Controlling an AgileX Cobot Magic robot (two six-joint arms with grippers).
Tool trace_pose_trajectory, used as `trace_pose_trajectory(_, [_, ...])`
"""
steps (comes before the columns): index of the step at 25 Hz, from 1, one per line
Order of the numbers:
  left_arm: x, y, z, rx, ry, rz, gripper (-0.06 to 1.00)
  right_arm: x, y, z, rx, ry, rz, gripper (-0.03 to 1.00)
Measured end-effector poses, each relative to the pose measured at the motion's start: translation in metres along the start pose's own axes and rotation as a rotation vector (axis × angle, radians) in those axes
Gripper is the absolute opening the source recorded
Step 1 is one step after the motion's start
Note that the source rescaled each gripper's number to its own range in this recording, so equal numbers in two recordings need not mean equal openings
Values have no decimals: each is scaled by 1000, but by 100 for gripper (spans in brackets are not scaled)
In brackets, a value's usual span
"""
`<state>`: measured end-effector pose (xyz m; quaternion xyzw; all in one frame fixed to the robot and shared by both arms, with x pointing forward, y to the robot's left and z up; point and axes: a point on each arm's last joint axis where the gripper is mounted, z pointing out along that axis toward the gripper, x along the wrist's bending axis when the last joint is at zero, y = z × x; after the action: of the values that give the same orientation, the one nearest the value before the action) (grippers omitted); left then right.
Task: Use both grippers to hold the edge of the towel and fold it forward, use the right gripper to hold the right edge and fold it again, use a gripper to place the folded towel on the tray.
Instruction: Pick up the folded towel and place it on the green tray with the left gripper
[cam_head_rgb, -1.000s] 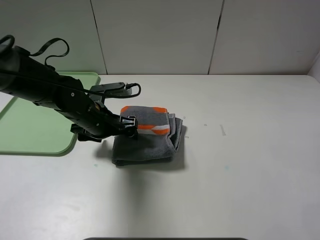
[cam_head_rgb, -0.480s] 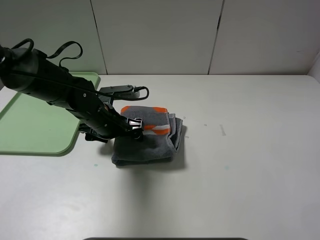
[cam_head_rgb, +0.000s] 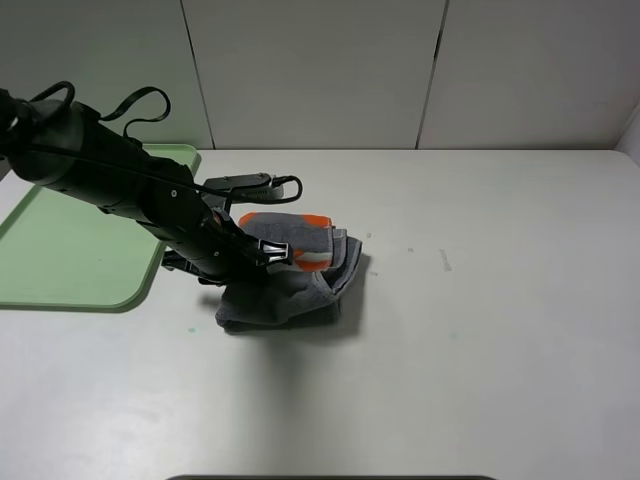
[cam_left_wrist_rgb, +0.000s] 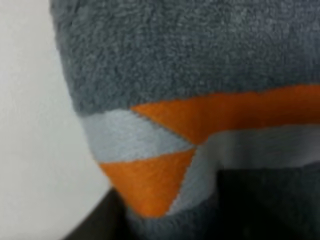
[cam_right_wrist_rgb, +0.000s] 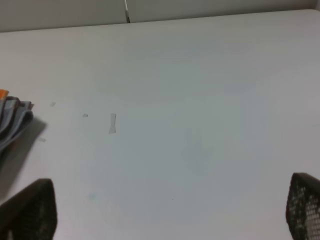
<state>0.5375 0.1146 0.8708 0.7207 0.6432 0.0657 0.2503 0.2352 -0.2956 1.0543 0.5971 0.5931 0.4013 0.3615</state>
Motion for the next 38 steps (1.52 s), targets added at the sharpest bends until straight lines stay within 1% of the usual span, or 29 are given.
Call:
trace_pose_trajectory(2, [0, 0, 0, 0, 0, 11, 18, 0, 0, 0, 0, 0, 0, 100])
trace_pose_trajectory(3, [0, 0, 0, 3, 1, 20, 18, 0, 0, 0, 0, 0, 0, 100])
trace_pose_trajectory(13, [0, -1, -1, 18, 4, 35, 18, 0, 0, 0, 0, 0, 0, 100])
trace_pose_trajectory(18, [3, 1, -9, 56, 20, 57, 18, 0, 0, 0, -1, 0, 0, 100])
trace_pose_trajectory(22, [14, 7, -22, 75, 45, 68, 18, 0, 0, 0, -1, 0, 0, 100])
trace_pose_trajectory(28, [38, 25, -53, 43, 93, 70, 17, 0, 0, 0, -1, 0, 0, 100])
trace_pose_trajectory(34, [62, 44, -72, 47, 163, 72, 17, 0, 0, 0, -1, 0, 0, 100])
trace_pose_trajectory(38, [77, 60, -82, 45, 221, 91, 17, 0, 0, 0, -1, 0, 0, 100])
